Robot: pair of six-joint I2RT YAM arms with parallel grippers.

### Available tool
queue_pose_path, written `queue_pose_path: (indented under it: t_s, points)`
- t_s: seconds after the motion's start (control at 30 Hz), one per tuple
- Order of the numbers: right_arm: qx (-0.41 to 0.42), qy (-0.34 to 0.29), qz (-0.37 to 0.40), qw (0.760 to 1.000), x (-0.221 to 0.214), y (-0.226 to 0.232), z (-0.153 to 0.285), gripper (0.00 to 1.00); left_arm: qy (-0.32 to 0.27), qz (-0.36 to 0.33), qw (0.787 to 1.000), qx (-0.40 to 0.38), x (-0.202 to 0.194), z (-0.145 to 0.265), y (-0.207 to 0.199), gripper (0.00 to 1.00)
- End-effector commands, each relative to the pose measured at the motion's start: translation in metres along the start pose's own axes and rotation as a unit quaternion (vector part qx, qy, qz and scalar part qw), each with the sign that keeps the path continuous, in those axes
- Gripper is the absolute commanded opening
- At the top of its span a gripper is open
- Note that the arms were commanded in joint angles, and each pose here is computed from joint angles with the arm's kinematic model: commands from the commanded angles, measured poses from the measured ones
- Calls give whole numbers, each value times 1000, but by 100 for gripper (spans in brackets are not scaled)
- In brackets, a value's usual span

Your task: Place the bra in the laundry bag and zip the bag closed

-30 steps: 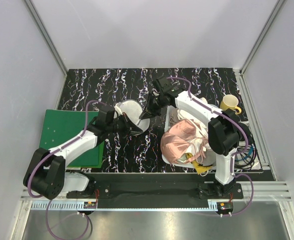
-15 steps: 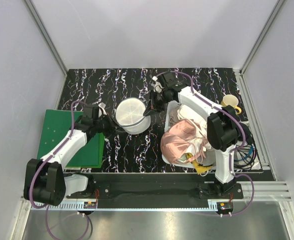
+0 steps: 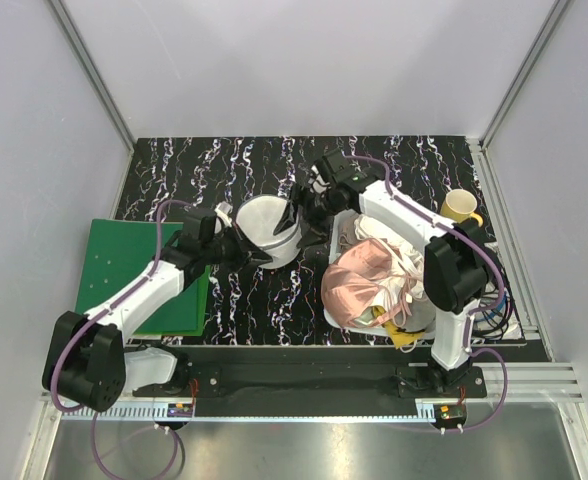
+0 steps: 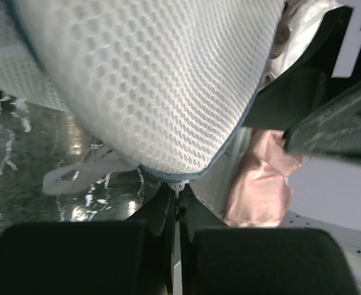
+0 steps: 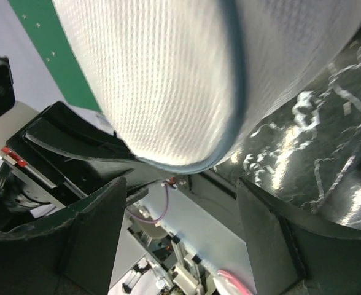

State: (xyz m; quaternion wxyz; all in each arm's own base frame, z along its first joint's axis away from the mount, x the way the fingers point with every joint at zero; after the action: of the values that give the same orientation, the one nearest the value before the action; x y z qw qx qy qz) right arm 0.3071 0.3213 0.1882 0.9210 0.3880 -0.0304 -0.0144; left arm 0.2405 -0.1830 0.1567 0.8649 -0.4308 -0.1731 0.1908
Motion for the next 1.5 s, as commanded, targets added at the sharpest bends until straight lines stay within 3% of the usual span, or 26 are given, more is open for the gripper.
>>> queue_pose_path:
  t_s: [0.0, 0.1, 0.23, 0.37, 0.4, 0.47, 0.67, 0.77, 0.8, 0.87, 0.9, 0.93, 1.03, 1.23, 1.33, 1.47]
  points:
    - [49, -8, -17, 999, -11, 32, 6, 79, 0, 2, 998, -59, 0, -3, -26, 0]
    - [55, -8, -39, 998, -8, 29, -3, 77, 2, -2, 998, -67, -2, -2, -31, 0]
    - [43, -29, -49, 997, 2, 21, -11, 63, 4, -5, 998, -68, -4, -2, -30, 0]
    - [26, -49, -55, 997, 19, 2, -11, 13, 4, 7, 1000, -12, -6, -2, -6, 0]
    - [25, -56, -59, 996, 25, -5, -6, 6, 1, 1, 1000, 4, -5, -1, 1, 0]
    - [21, -59, -47, 997, 27, -13, -4, 0, -1, 19, 999, 46, -4, 1, 23, 0]
    - [20, -59, -9, 998, 25, -18, 0, 0, -18, -18, 994, 110, 10, 7, 36, 0]
    - [2, -72, 4, 997, 24, -20, 7, 9, -37, -59, 987, 146, 25, 15, 26, 0]
    - [-3, -78, 24, 997, 24, -18, 13, 26, -40, -76, 979, 183, 28, 20, 33, 6]
    - [-54, -77, 30, 995, 20, -28, 21, 45, -52, -132, 971, 194, 34, 26, 11, 18]
    - [-68, -83, 63, 992, 22, -25, 28, 50, -62, -147, 962, 224, 34, 31, 13, 29]
    - [-86, -82, 78, 990, 18, -25, 30, 60, -61, -171, 958, 224, 28, 31, 3, 34]
    - [-162, -103, 126, 973, 8, -30, 48, 76, -75, -205, 953, 209, 20, 40, -19, 47]
    - [-214, -123, 210, 946, -40, -13, 68, 99, -127, -246, 949, 152, -2, 73, -43, 55]
    - [-192, -154, 243, 938, -71, 5, 78, 100, -148, -254, 951, 93, -16, 91, -43, 57]
    - [-83, -209, 296, 928, -122, 30, 106, 100, -159, -272, 945, -92, -49, 116, -61, 60]
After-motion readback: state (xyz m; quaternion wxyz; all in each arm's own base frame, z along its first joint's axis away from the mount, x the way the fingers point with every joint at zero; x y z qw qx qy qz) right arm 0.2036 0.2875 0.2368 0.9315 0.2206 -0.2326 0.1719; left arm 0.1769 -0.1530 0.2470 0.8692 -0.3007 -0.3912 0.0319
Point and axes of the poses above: each gripper's point midway between its finger pads, its own z axis back along the fingers, its own y axis along the line the jaws close on, x = y × z, the point moved 4 cm from there along z, back along the fingers, and after that the axes turned 3 degrees about z, right-handed, at the moved point
